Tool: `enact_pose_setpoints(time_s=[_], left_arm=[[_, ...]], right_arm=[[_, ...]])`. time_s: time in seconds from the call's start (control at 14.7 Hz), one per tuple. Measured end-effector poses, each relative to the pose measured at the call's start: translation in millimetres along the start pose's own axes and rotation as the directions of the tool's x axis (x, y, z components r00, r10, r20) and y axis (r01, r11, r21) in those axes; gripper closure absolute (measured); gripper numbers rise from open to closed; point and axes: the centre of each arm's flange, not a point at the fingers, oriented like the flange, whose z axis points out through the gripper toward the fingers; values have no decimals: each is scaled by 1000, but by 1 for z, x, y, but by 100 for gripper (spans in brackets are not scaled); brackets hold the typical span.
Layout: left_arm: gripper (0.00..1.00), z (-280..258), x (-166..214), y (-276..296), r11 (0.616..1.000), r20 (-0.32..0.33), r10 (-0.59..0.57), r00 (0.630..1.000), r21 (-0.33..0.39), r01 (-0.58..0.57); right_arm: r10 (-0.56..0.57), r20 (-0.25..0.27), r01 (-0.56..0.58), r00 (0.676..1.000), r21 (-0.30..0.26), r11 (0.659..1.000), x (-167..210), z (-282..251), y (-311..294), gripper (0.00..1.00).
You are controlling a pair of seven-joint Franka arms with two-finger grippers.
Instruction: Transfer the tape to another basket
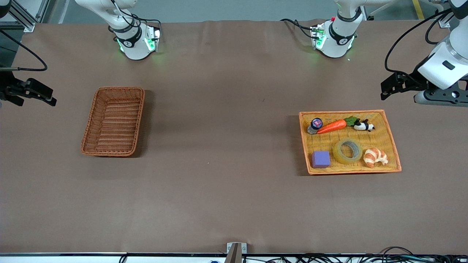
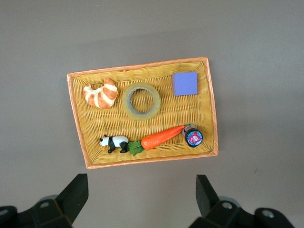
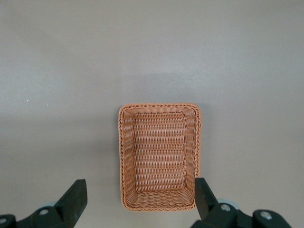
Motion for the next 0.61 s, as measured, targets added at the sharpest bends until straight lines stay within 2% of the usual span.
enact_pose_setpoints(time_s=[0.61], left_arm=[[0, 1, 1, -2, 1000, 1, -1, 1000, 18, 1]], right_arm=[[0, 0, 0, 1000, 0, 1000, 0, 0, 0, 0]])
